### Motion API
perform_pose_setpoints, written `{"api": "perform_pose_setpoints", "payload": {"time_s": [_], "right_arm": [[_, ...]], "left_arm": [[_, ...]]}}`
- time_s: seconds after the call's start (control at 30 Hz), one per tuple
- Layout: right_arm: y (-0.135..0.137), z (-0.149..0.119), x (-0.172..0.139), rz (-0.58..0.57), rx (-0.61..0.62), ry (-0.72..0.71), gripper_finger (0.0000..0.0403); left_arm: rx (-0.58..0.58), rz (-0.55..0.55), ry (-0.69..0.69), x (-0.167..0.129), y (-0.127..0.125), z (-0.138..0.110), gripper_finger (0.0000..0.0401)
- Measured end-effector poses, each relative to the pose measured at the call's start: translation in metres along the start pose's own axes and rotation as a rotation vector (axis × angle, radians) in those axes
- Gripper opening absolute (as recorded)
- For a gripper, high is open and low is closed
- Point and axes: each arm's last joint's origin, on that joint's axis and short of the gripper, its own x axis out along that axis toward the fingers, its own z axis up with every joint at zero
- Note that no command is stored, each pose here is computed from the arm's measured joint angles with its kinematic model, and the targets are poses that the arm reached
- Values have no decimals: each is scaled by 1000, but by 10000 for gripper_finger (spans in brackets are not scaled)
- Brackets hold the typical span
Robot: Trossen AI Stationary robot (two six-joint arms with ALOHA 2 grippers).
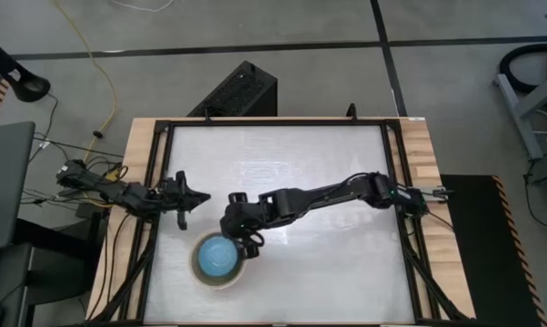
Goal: Nest bowls inside each other by size order
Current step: Return to Home Position
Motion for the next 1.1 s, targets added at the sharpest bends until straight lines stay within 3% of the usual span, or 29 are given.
{"api": "perform_pose_setpoints", "payload": {"time_s": [0.13,0.23,0.4,0.6,0.77,1.1], "right_arm": [[-5,-14,-14,-2,10,57,1],[-14,-32,-28,-20,53,61,1],[-28,-76,-62,-73,136,-115,1],[-40,-162,-104,-138,312,-387,3],[-41,-216,-135,-166,445,-577,4],[-34,-256,-183,-243,399,-658,3]], "left_arm": [[-3,-115,2,-2,-5,10,0],[-1,-138,7,-3,-6,15,0],[5,-135,14,-3,-6,14,0],[8,-108,8,-3,-5,15,0],[47,-108,6,-3,-5,15,0],[61,-92,3,-3,-4,15,0]]}}
